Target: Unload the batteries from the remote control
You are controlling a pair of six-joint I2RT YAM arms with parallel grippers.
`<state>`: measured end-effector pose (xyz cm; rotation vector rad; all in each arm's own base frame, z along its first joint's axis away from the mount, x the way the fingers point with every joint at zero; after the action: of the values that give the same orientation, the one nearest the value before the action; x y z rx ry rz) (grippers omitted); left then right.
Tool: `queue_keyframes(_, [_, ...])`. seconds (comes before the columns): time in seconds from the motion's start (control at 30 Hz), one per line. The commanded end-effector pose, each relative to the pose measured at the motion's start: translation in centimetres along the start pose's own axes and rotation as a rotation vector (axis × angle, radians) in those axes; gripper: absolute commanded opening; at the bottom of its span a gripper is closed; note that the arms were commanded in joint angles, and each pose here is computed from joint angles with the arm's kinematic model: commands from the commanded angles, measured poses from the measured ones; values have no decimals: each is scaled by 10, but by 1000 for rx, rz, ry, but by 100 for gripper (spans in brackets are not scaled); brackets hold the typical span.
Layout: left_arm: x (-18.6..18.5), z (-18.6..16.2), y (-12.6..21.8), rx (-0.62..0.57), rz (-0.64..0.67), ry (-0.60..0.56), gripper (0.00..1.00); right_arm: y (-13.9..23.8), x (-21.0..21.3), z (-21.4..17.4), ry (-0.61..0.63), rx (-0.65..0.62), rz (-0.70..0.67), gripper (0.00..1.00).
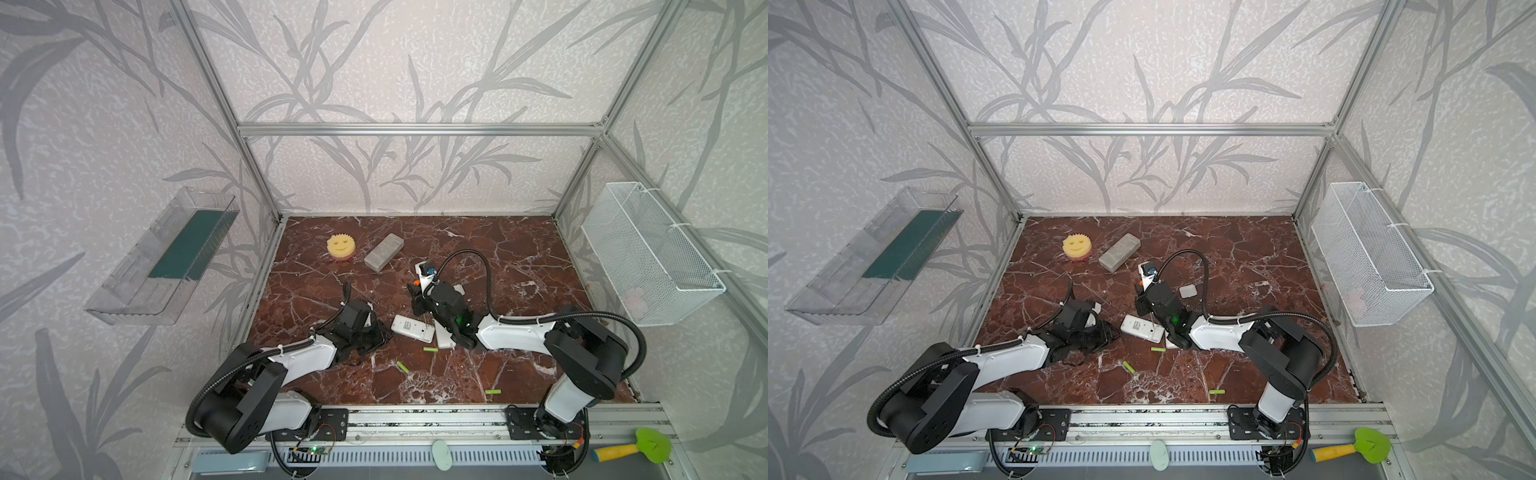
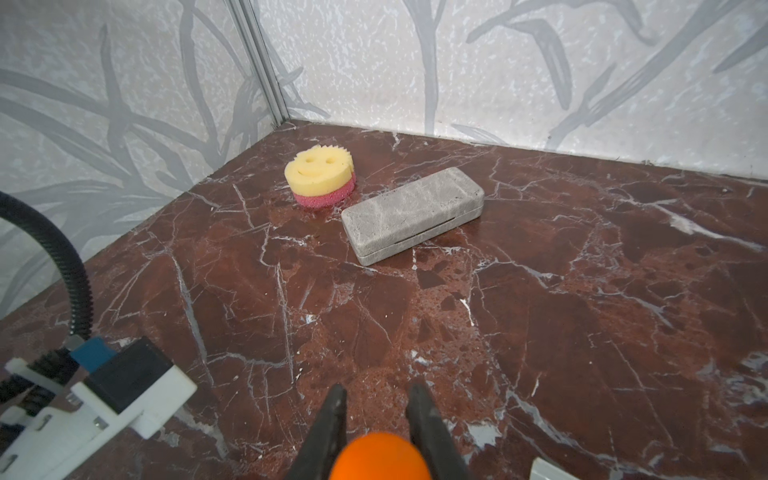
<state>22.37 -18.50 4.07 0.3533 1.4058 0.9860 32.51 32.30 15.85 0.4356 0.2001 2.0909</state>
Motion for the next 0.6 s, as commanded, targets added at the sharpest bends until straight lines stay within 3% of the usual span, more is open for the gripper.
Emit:
queue_keyframes(0.0, [10,0,11,10,112,-44,37,10,-12,17,-61,63,-1,0])
queue_keyframes(0.2, [0,21,27,-53,154,-132,37,45,-84,16,-123,226,-155,0])
queue_keyframes(0.43, [-7,43,37,-79,163,-178,38,98,-179,-34,-253,493,-388,0])
queue_keyframes(0.57, [-5,55,42,-87,173,-188,38,116,-213,-58,-321,570,-468,0])
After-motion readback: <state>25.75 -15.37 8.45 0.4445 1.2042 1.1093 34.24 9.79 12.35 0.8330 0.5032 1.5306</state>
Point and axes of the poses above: each gripper's point midway between its finger pads, its own y axis back along the fingers, its own x axis along the line the jaws close on, z = x × y, the point moved 2 cm from there along y, back along the fingers, and after that the axes turned 3 degrees about -y, right-handed, at the moved point
